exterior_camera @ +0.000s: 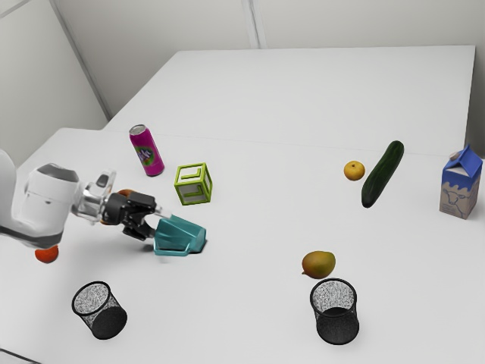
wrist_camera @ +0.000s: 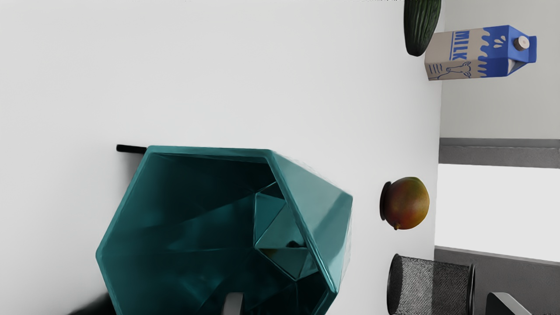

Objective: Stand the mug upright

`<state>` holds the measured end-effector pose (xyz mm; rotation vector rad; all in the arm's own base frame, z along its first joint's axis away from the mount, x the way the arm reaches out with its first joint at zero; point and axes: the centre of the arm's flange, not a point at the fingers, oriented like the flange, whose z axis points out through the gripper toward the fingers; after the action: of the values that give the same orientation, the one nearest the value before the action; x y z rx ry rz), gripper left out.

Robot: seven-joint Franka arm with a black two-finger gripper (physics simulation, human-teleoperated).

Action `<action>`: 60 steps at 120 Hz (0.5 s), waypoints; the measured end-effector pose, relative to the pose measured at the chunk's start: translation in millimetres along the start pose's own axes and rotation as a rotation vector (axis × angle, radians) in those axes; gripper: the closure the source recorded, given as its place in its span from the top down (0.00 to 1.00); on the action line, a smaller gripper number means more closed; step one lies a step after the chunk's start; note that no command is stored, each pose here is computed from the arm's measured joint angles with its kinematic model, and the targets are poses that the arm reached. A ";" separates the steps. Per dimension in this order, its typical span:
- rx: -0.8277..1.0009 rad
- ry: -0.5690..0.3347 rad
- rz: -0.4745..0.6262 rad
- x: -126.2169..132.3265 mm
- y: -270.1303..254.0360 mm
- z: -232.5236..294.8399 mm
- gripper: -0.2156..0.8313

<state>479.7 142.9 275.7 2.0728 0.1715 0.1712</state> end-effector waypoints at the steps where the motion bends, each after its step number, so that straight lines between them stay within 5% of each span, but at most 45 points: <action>1: -0.001 0.001 0.003 0.1 0.4 0.4 0.79; 29: -0.016 0.022 0.080 4.3 7.6 12.6 0.77; 60: -0.014 0.045 0.111 0.7 1.9 13.5 0.25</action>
<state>483.0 130.5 270.9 2.0668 0.0827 0.2865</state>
